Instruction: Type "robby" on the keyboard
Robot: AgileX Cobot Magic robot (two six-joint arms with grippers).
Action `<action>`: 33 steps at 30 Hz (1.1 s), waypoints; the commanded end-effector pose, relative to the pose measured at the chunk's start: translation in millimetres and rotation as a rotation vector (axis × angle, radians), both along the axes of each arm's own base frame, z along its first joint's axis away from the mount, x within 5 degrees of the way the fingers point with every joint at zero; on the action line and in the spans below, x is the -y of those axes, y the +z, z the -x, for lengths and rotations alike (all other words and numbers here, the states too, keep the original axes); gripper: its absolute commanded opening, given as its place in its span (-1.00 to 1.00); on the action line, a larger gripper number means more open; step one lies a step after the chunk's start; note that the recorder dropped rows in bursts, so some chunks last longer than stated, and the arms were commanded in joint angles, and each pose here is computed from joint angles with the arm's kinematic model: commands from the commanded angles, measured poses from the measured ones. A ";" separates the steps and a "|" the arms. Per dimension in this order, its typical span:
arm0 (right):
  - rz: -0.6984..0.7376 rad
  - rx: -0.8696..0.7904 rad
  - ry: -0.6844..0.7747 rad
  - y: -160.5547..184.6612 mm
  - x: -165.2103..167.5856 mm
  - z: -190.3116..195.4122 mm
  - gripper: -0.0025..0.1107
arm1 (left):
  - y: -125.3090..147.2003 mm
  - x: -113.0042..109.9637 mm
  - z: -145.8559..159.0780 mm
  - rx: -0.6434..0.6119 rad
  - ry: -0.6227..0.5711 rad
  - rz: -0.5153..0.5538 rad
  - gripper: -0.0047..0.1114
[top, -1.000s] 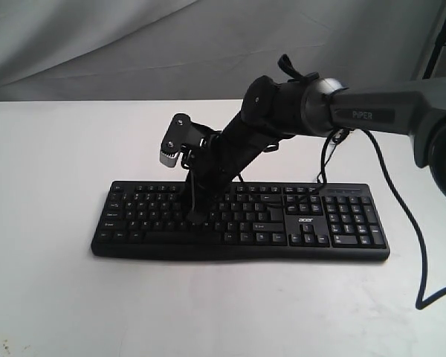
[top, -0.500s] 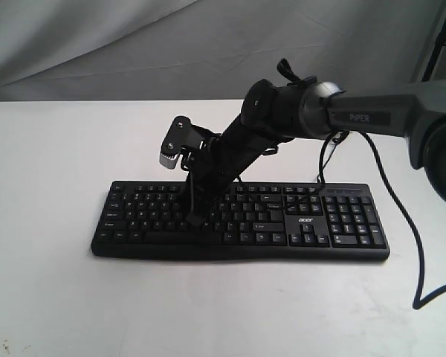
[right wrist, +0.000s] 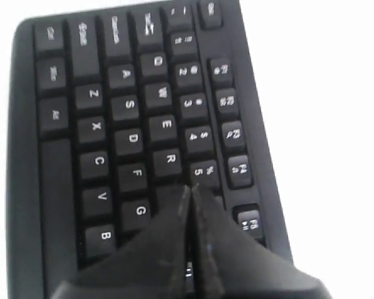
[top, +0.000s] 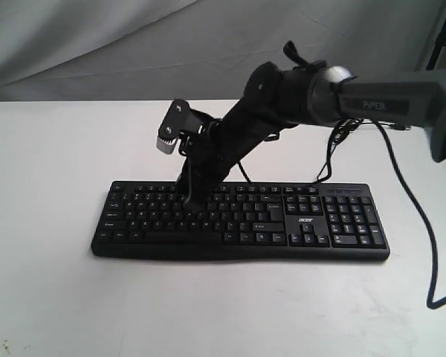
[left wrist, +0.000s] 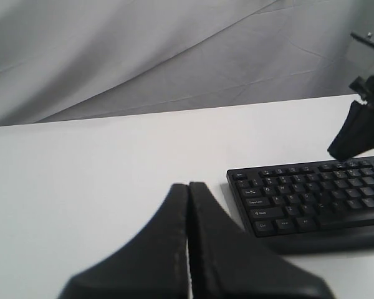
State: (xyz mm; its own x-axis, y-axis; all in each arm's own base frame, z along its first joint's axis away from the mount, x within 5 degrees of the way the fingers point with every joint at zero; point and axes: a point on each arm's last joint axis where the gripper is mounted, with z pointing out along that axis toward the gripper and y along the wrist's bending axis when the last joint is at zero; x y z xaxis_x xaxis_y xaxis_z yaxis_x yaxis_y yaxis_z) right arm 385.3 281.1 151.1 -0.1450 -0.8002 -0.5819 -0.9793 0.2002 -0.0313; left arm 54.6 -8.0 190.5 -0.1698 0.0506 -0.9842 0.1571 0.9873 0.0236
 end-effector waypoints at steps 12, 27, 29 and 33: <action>-0.098 0.221 -0.097 138.4 32.5 36.7 -0.96 | -0.8 0.3 0.1 0.005 -0.006 -0.001 -0.92; -0.510 0.799 -0.335 218.4 76.9 179.5 -0.96 | -0.8 0.3 0.1 0.005 -0.006 -0.001 -0.92; -0.562 0.854 -0.396 215.2 84.3 196.0 -0.96 | -0.8 0.3 0.1 0.005 -0.006 -0.001 -0.92; -0.653 0.921 -0.501 207.4 105.5 226.1 -0.96 | -0.8 0.3 0.1 0.005 -0.006 -0.001 -0.92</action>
